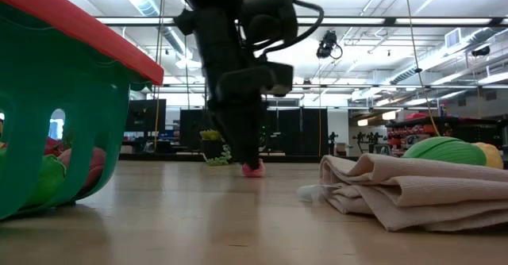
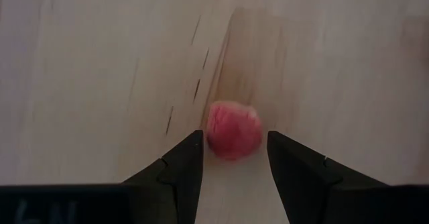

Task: Pick and placing Produce into tupperware
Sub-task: Put the pink apricot into the blue basket

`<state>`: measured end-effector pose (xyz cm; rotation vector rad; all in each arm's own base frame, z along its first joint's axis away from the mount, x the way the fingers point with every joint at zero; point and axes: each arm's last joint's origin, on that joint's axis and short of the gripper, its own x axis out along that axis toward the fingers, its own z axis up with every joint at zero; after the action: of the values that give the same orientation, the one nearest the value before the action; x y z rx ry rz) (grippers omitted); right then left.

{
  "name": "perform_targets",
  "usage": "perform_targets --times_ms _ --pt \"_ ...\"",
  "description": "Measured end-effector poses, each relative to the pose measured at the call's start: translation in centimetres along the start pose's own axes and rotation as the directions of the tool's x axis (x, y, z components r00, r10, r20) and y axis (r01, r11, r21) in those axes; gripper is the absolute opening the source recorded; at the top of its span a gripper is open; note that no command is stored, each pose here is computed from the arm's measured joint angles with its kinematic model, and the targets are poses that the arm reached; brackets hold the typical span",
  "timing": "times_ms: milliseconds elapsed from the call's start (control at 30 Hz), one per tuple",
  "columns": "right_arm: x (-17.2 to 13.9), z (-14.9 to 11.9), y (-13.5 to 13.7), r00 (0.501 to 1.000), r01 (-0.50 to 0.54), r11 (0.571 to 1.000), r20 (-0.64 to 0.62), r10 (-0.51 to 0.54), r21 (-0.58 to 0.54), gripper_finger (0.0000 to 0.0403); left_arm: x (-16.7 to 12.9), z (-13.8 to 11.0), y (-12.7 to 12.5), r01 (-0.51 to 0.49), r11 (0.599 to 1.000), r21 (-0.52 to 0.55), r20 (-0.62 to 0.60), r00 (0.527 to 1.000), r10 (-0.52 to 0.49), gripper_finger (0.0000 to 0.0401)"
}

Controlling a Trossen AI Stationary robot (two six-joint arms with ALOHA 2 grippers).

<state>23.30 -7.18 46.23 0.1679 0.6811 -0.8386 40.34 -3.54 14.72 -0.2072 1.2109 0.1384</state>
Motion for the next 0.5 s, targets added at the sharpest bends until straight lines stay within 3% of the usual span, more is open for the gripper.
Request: perform_targets --times_ms 367,500 --pt "0.00 0.00 -0.01 1.000 0.000 1.000 0.000 0.000 0.000 0.0178 0.77 0.06 -0.02 0.000 1.000 -0.011 0.002 1.000 0.000 0.0171" --pt "0.00 0.00 0.00 1.000 0.000 1.000 0.000 0.000 0.000 0.0178 0.77 0.04 -0.02 0.000 1.000 -0.011 0.000 1.000 0.000 0.0149"
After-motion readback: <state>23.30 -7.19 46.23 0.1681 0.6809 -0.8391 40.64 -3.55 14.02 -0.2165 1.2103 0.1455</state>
